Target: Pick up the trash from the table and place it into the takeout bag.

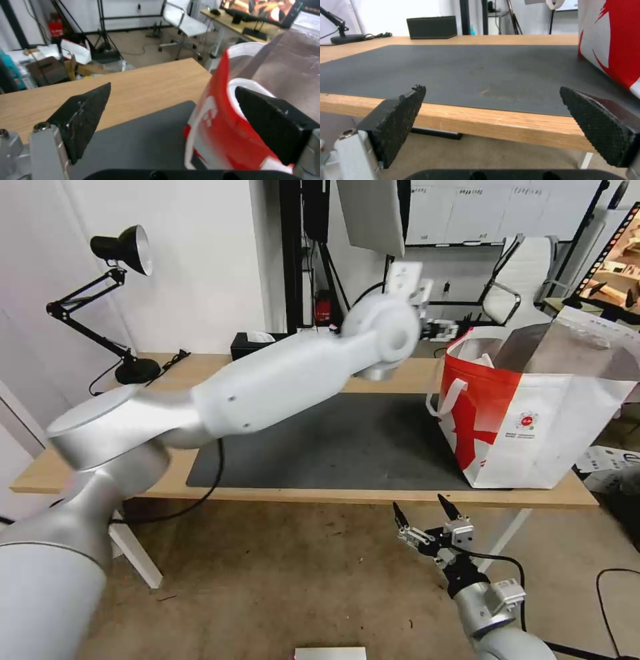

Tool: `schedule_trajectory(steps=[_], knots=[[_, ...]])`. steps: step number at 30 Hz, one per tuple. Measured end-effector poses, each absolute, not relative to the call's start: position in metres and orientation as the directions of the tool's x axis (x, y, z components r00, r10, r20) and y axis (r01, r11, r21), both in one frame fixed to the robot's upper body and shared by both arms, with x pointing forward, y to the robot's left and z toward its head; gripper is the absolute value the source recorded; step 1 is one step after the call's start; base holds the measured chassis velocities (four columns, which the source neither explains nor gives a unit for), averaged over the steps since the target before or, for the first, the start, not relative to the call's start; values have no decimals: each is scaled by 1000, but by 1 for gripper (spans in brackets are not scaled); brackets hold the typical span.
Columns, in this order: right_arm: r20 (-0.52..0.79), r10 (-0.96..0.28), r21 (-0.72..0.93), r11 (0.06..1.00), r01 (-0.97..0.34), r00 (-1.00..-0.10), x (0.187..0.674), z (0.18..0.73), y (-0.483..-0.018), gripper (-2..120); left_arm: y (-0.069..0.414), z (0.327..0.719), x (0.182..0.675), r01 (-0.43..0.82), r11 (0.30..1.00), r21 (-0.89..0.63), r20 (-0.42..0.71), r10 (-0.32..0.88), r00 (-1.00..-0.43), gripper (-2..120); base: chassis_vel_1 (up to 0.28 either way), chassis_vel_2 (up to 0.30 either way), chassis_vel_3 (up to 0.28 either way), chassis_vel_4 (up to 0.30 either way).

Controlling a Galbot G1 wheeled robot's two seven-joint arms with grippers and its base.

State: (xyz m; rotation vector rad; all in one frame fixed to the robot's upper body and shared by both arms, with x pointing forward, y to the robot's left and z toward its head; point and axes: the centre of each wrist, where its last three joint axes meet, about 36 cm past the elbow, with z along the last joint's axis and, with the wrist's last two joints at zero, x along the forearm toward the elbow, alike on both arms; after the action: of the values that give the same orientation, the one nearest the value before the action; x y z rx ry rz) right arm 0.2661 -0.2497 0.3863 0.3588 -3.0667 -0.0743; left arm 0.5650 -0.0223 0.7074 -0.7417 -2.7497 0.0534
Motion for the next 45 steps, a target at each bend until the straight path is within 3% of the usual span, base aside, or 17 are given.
schedule_trajectory(steps=[5,11,13,15,18,20,22,26,30,35,38,45], knots=[[47,-232,54,972,-229,-972,266,386,-250,100,-1,682,553,515,847,-131,201,531,-823,100,0,0,0,0],[47,-232,54,972,-229,-972,266,386,-250,100,47,634,528,583,790,-189,30,598,-801,100,0,0,0,0],[47,-232,54,972,-229,-972,266,386,-250,100,47,634,528,583,790,-189,30,598,-801,100,0,0,0,0],[47,-232,54,972,-229,-972,266,386,-250,100,96,589,514,607,773,-182,-34,612,-790,100,0,0,0,0],[47,-232,54,972,-229,-972,266,386,-250,100,125,565,506,611,770,-185,-62,611,-789,100,0,0,0,0],[47,-232,54,972,-230,-972,266,386,-250,100,174,537,493,601,777,-186,-122,589,-799,100,0,0,0,0],[47,-232,54,972,-229,-972,266,386,-250,100,184,531,489,594,782,-187,-127,581,-804,100,0,0,0,0],[47,-232,54,972,-229,-972,266,386,-250,100,248,483,443,522,838,-157,-99,512,-853,100,0,0,0,0],[47,-232,54,972,-229,-972,266,386,-250,100,270,457,406,445,888,-116,-72,440,-895,100,0,0,0,0],[47,-232,54,972,-229,-972,266,386,-250,100,277,429,366,362,927,-93,-37,361,-932,100,0,0,0,0],[47,-232,54,972,-229,-972,266,386,-250,100,284,393,310,292,954,-71,22,294,-956,100,0,0,0,0],[47,-232,54,972,-229,-972,266,386,-250,100,281,366,263,219,974,-62,35,221,-975,100,0,0,0,0]])
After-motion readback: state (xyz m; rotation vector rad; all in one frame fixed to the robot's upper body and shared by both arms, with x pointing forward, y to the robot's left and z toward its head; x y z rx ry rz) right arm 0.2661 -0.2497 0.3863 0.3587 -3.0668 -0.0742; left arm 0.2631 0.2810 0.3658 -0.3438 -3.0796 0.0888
